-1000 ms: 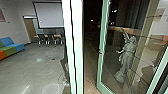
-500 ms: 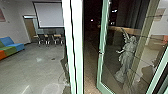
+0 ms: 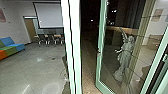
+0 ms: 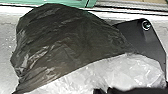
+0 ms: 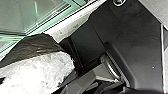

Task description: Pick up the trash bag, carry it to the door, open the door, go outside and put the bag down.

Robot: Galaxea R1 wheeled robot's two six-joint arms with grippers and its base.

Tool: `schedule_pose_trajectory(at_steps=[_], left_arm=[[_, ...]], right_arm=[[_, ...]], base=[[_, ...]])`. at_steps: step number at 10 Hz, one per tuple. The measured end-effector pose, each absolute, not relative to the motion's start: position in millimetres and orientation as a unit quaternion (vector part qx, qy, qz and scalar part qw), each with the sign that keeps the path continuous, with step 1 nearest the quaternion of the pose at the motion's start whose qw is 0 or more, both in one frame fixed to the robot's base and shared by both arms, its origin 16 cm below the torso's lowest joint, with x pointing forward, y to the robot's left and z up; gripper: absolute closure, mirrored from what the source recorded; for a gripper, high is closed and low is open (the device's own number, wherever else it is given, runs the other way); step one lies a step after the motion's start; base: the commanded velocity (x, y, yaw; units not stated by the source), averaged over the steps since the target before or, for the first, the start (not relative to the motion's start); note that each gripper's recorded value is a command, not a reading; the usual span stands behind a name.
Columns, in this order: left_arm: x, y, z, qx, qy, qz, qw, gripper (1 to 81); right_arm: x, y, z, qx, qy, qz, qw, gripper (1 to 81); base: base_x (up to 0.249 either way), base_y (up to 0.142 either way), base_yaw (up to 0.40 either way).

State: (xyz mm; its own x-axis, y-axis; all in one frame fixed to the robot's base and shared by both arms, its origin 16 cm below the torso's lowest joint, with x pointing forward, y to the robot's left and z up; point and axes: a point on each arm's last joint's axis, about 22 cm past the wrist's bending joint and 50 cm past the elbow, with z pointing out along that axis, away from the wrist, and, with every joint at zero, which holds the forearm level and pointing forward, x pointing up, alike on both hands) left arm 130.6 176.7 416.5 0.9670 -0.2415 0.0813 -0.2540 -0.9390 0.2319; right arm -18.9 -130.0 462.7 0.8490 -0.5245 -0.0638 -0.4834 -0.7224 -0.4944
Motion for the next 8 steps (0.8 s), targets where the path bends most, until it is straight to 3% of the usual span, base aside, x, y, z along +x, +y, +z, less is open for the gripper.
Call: schedule_pose_trajectory(at_steps=[8], left_arm=[[133.9, 172.5, 417.3, 0.982, -0.137, 0.028, 0.123, 81.1]], right_arm=[[-24.1, -131.2, 449.6, -0.933, 0.273, -0.038, 0.232, 1.0]], base=[[0.0, 0.0, 0.0]])
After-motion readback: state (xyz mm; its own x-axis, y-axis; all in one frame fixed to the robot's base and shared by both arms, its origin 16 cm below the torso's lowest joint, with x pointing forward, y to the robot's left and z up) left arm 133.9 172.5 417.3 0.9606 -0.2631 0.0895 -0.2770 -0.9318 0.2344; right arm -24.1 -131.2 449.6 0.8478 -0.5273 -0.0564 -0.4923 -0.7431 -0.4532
